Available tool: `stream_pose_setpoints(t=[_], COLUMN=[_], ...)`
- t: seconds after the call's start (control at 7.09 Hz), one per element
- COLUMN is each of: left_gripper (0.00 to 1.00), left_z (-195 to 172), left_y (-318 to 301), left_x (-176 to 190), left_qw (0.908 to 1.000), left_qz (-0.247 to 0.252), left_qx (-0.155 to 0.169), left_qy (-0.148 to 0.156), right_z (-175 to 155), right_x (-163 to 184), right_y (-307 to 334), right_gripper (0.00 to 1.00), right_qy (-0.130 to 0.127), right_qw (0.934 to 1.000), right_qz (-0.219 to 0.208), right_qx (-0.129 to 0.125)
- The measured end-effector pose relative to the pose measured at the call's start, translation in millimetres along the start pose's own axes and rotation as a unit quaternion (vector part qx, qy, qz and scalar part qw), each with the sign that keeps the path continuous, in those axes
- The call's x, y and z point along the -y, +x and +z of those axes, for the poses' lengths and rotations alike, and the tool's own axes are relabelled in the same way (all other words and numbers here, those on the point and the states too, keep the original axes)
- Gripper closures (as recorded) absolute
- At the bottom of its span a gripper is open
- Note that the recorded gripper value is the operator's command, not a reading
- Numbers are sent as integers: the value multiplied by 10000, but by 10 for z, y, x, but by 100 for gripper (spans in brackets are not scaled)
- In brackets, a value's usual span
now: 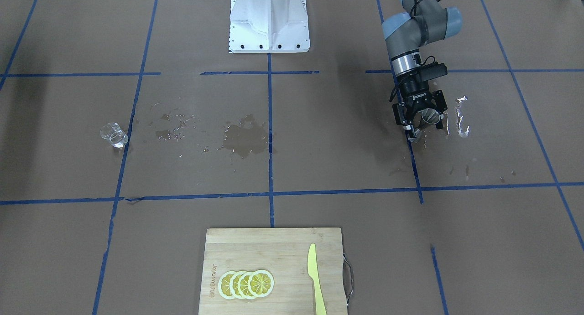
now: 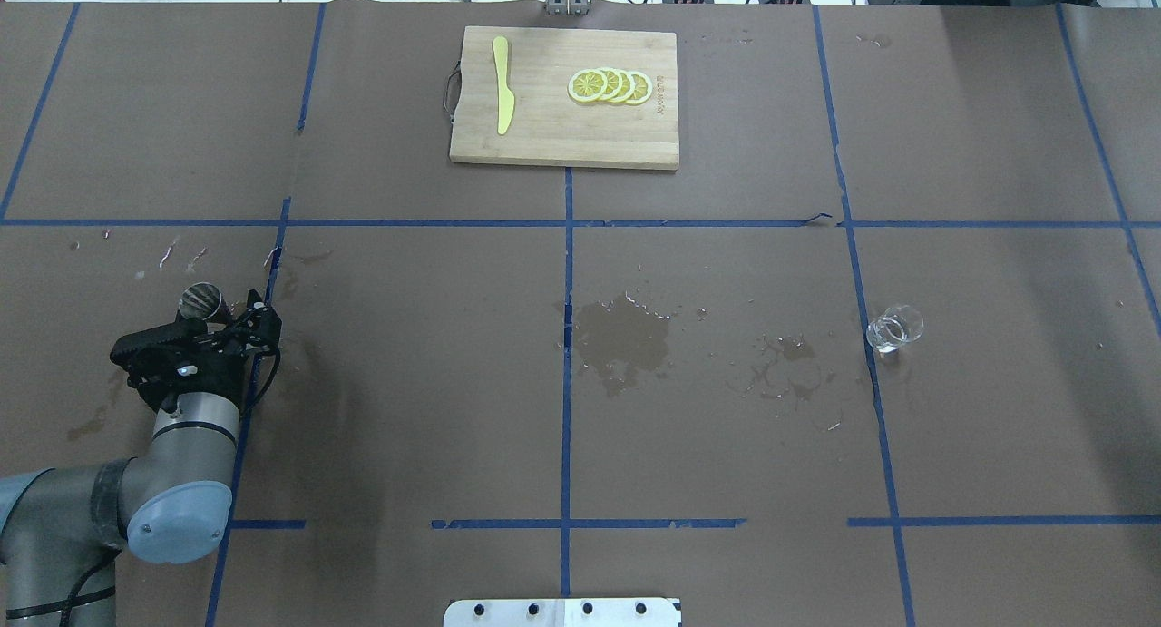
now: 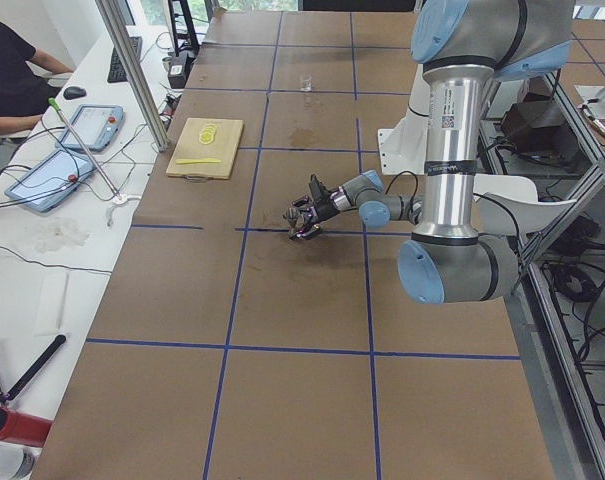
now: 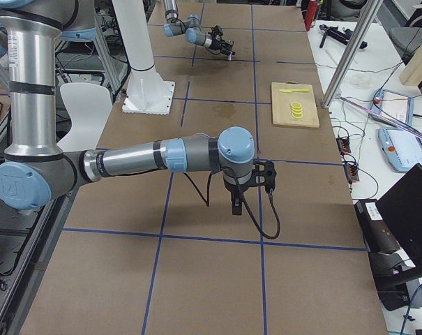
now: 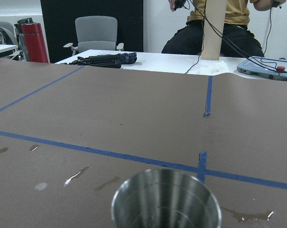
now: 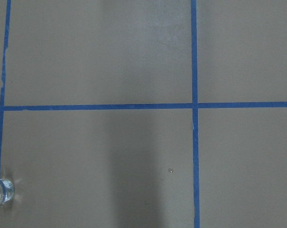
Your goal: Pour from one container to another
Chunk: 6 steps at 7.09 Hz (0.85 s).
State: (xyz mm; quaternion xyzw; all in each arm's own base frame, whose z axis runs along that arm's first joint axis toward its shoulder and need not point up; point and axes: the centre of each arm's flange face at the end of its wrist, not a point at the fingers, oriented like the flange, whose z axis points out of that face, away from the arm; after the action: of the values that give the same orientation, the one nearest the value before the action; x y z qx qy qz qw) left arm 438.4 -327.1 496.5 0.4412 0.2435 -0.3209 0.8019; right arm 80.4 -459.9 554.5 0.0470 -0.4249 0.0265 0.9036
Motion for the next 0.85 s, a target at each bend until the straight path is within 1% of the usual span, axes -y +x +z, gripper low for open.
stream_pose_setpoints(t=[0.14, 0.56, 0.71, 0.85], left_gripper=[17, 42, 47, 48], left_z=[12, 29, 30, 35], left_y=[-7, -9, -8, -15], left_x=[-17, -49, -51, -62], left_qw=[10000, 10000, 10000, 10000], left_qz=[13, 32, 32, 46], left_qx=[10, 23, 23, 29], left_qy=[12, 18, 18, 18], right_z=[0, 4, 4, 4], right_x=[0, -4, -6, -6], right_y=[1, 6, 6, 6], right_gripper=[0, 0, 0, 0], right_qy=[-1, -6, -6, -6], right_qw=[10000, 10000, 10000, 10000], right_qz=[2, 8, 8, 10], right_qx=[0, 0, 0, 0])
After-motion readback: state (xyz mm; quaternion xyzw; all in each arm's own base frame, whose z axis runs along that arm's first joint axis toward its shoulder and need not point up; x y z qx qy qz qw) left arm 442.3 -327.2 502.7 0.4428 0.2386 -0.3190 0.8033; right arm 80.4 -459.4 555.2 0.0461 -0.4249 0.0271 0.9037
